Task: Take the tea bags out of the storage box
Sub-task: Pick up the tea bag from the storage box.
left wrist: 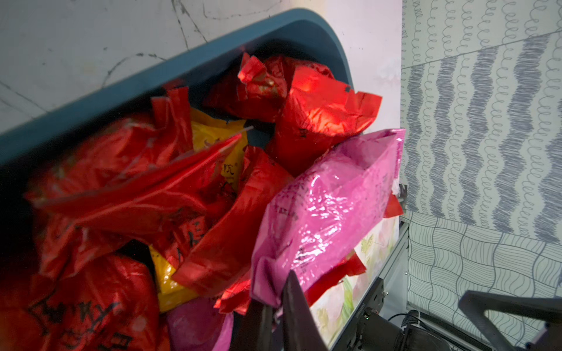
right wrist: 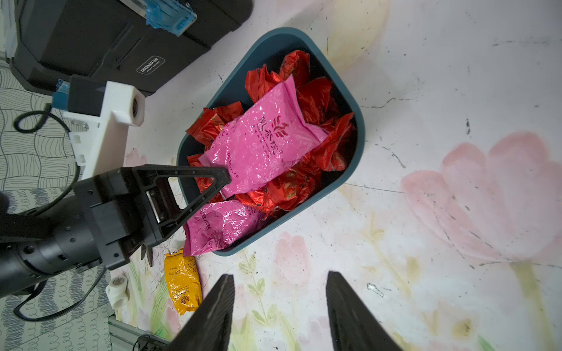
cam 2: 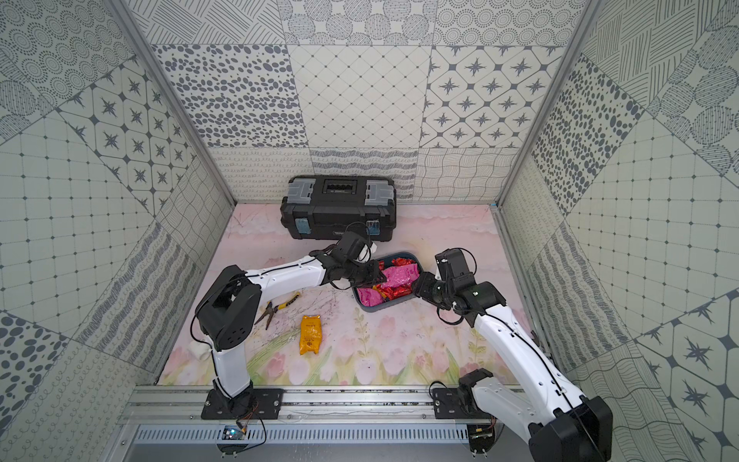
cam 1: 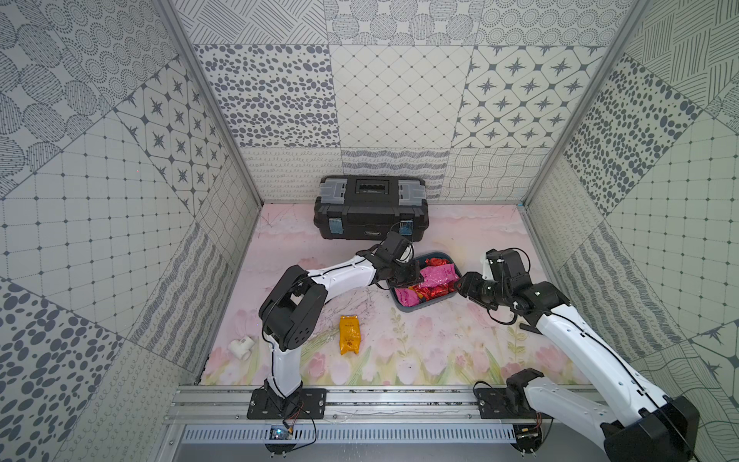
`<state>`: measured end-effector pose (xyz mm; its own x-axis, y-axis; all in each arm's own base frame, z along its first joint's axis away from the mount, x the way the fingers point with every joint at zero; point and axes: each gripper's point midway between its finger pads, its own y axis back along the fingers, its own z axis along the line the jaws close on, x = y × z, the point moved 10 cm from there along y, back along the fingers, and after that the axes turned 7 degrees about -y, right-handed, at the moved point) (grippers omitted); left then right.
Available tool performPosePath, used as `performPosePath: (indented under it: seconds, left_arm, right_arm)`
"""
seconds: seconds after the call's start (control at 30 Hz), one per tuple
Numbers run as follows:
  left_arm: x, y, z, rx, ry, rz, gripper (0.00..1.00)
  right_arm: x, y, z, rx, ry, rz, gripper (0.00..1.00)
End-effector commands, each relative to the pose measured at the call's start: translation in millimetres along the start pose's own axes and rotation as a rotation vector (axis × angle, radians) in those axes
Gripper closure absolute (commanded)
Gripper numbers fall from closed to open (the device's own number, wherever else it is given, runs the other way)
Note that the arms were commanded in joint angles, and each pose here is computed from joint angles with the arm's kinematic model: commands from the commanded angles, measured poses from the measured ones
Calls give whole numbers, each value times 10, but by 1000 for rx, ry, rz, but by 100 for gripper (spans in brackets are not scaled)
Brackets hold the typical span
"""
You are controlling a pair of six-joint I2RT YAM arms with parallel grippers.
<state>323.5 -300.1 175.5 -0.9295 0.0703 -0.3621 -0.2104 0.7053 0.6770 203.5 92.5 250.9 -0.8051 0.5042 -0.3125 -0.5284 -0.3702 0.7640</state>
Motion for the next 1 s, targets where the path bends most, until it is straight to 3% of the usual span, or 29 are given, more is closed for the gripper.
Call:
performPosePath:
  seconds: [0.0,0.23,0.53,0.97]
  left_arm:
    - [-27,128,-90,44,-34,-36,96]
    - [18,429,-193,83,66,-141,100]
    - [205,695,-228,237,427,-255,100]
    - [402,803,-366,366,544,-265,100]
  right_arm:
    - [-25,51,33,-43,-9,-35,47]
    - [-29,-5,106,-145,-47,-16,45]
    - [-109,-138,300,-385,-85,-36,43]
    - [-212,-343,479,-420,-54,-22,49]
